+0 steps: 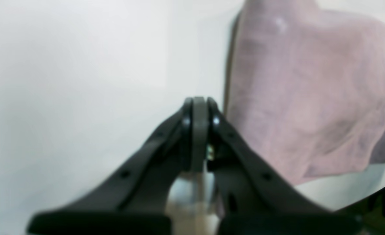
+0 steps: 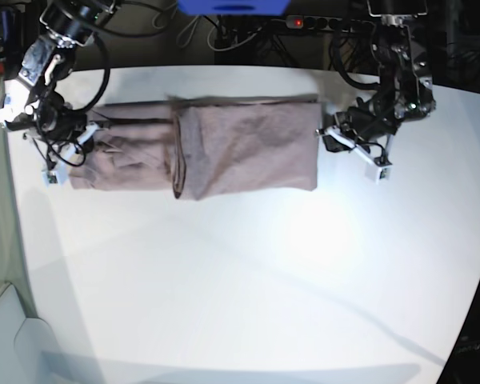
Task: Layout the t-shirt on the table in an organized manner, then fold the t-shirt properly
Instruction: 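Release the left gripper and move it back to the folded end, then lift the strip end with the right gripper and fold it over the folded half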
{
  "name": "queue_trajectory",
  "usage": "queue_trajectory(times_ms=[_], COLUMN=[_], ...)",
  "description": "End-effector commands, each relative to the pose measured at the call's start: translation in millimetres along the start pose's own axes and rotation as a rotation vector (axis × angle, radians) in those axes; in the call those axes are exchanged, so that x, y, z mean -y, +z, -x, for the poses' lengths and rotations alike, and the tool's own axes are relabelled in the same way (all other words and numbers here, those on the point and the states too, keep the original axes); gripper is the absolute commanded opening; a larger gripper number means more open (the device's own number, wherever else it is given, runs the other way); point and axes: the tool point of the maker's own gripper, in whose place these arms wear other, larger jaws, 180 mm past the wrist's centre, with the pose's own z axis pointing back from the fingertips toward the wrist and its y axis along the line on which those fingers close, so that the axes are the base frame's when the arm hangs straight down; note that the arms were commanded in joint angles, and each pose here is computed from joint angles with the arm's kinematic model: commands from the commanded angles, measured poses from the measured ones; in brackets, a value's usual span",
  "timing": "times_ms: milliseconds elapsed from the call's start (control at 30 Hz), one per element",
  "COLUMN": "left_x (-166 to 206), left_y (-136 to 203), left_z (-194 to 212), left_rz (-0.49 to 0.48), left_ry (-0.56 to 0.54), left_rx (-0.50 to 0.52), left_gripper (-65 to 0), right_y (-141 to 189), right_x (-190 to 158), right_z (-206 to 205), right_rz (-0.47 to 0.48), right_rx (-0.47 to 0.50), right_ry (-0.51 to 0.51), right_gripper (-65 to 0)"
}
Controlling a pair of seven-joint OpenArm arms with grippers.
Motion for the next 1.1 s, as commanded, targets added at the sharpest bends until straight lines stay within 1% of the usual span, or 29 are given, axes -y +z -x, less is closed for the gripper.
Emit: queue_trajectory(times_ms=[0, 100, 200, 433, 633, 767, 833, 867, 933, 1067], left_x=[1.4, 0.7, -2.6, -3.0, -3.8, -4.2, -4.4, -3.9, -3.9, -3.9], left_y=[1.0, -5.1, -9.3, -12.5, -12.3, -12.2, -12.2, -12.4, -12.4, -12.4], left_z=[-8.4, -12.2, -8.0, -9.1, -6.1, -4.5, -3.8, -3.6, -3.6, -3.6], left_rz=[0.009, 0.012, 0.009, 0.011, 0.009, 0.008, 0.008, 0.009, 0.009, 0.009], left_ry=[-0.006, 0.004, 0.017, 0.021, 0.023, 0.024, 0.024, 0.025, 0.025, 0.025], left_rx=[0.022, 0.019, 0.002, -0.003, -0.009, -0.011, -0.013, -0.013, -0.013, -0.013], left_gripper=[-64.9, -64.9, -64.9, -64.9, -64.9, -64.9, -64.9, -64.9, -64.9, -64.9], right_y=[3.2, 9.5, 13.6, 21.3, 37.9, 49.6, 54.1, 56.7, 59.7, 63.1], right_x=[-0.9, -4.3, -9.3, -7.0, -18.0, -25.5, -33.2, -38.3, -55.4, -96.5], right_z=[-5.6, -13.9, -12.4, -18.9, -35.4, -36.5, -40.5, -44.7, -46.6, -53.8], right_rz=[0.011, 0.02, 0.023, 0.043, 0.063, 0.08, 0.078, 0.071, 0.021, -0.134], right_rx=[0.003, 0.029, 0.022, 0.02, 0.087, 0.065, 0.062, 0.073, 0.092, 0.159], right_ry=[0.022, 0.044, 0.047, 0.063, 0.079, 0.092, 0.121, 0.138, 0.169, 0.211], right_gripper=[-65.0, -65.0, -65.0, -65.0, -65.0, -65.0, -65.0, -65.0, -65.0, -65.0])
